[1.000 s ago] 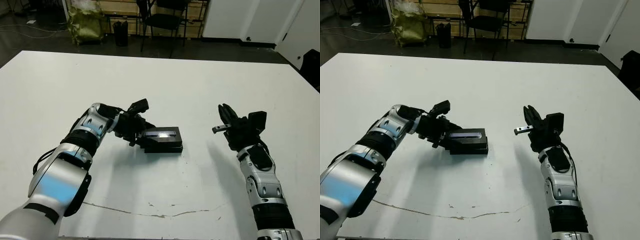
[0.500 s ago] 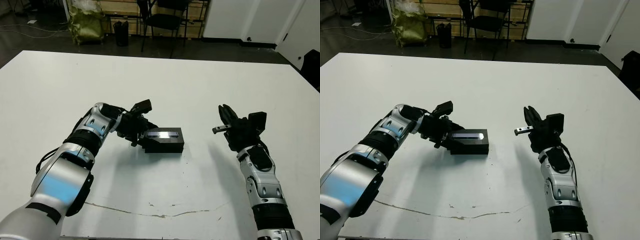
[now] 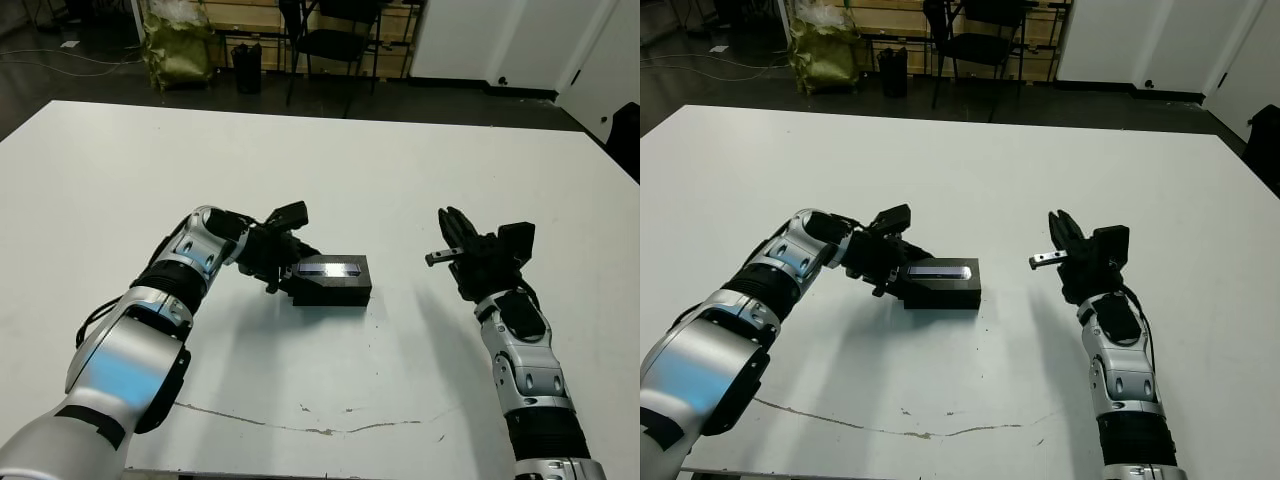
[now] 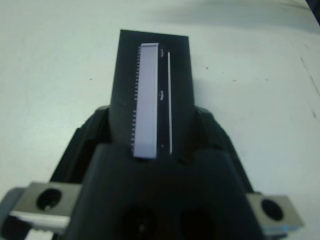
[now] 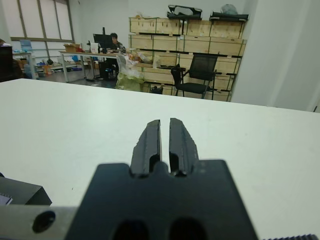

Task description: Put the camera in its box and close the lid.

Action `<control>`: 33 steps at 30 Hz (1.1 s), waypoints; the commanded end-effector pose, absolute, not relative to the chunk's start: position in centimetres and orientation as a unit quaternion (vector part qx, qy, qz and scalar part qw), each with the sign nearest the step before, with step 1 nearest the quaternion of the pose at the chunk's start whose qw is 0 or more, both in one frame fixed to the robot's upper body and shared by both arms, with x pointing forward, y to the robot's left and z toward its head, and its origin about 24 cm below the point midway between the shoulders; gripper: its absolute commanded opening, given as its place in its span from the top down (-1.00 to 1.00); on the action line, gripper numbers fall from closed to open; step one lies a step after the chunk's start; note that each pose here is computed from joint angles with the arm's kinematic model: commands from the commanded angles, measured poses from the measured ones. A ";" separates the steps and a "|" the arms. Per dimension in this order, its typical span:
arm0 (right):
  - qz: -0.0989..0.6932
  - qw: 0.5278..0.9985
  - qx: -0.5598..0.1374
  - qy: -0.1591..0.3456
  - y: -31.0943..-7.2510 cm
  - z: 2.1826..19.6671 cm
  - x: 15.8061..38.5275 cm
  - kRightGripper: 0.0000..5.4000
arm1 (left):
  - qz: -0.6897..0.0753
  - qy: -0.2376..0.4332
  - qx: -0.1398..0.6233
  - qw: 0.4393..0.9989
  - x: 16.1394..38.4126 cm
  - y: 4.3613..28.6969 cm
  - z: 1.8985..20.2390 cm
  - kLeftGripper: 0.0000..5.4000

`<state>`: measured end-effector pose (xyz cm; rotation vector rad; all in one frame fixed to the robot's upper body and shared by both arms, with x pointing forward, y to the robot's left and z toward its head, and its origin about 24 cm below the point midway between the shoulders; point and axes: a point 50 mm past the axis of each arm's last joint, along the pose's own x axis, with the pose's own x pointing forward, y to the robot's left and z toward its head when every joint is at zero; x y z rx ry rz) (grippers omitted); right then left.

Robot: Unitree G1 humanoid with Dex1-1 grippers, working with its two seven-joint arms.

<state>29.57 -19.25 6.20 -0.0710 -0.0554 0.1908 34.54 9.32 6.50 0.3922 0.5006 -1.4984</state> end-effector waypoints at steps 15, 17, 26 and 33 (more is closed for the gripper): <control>0.089 0.995 -0.032 -0.009 -19.7 5.5 29.3 1.00 | -0.655 0.269 0.153 0.690 33.2 7.7 3.7 0.00; 0.090 0.995 -0.031 -0.009 -19.7 5.6 29.3 1.00 | -0.647 0.279 0.152 0.693 33.3 7.8 3.5 0.00; 0.087 0.995 -0.040 -0.010 -19.7 5.8 29.1 1.00 | -0.633 0.292 0.189 0.692 33.9 9.2 4.2 0.00; 0.086 0.995 -0.042 -0.006 -19.6 5.9 29.2 1.00 | -0.613 0.316 0.208 0.693 34.7 10.9 5.2 0.00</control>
